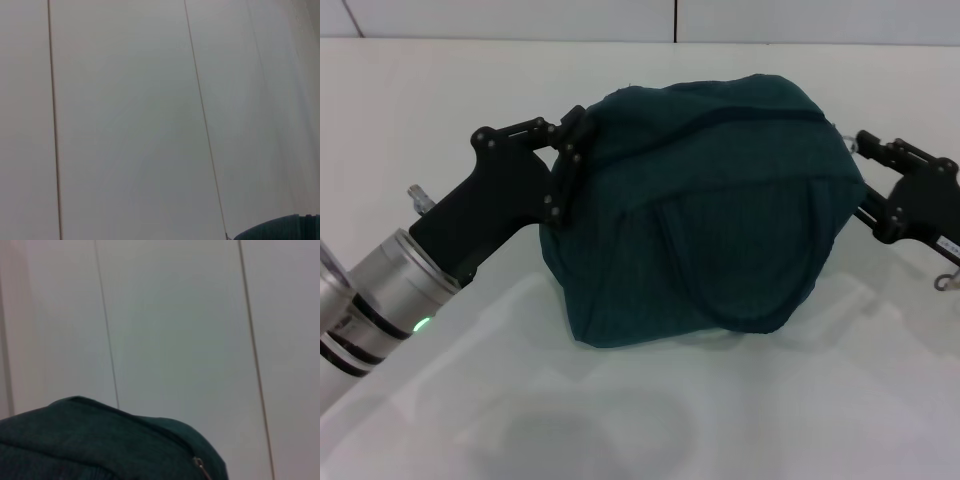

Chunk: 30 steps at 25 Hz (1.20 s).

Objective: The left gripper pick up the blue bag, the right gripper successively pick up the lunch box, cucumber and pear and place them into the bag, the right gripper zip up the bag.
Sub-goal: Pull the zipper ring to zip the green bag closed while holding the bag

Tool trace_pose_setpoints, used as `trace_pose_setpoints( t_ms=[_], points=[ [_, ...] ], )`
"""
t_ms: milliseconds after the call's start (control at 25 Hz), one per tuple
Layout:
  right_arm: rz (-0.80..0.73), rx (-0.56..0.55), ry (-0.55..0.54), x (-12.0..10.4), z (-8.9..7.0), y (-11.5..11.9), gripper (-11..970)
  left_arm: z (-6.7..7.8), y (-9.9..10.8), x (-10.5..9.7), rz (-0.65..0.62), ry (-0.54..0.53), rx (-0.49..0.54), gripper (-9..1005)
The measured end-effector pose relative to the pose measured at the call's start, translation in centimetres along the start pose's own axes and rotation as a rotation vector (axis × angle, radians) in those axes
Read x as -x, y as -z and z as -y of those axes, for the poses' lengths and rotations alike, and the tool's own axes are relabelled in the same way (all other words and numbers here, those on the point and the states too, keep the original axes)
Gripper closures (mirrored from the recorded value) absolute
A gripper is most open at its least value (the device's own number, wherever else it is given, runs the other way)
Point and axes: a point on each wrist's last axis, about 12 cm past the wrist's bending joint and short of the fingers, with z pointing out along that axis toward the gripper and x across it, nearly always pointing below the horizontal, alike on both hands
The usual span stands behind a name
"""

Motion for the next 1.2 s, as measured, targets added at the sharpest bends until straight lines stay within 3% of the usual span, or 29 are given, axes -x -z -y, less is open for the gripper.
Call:
trace_pose_setpoints(
  t_ms=[400,520,1200],
  points=[
    [0.006,0.023,0.026,0.6,0.0,-1.2,530,-0.3,-0.3,0.0,-0.004,-0.006,0.005,949],
    [0.008,0.02,0.03,0.7,0.2,-1.3,672,-0.3,-0.3,0.0,-0.004,-0.006,0.007,949],
    [-0.011,0.009,0.093,1.5,1.2,-2.9,660,-0.2,-0.6,-0.1,-0.004,-0.002,0.01,946]
  ],
)
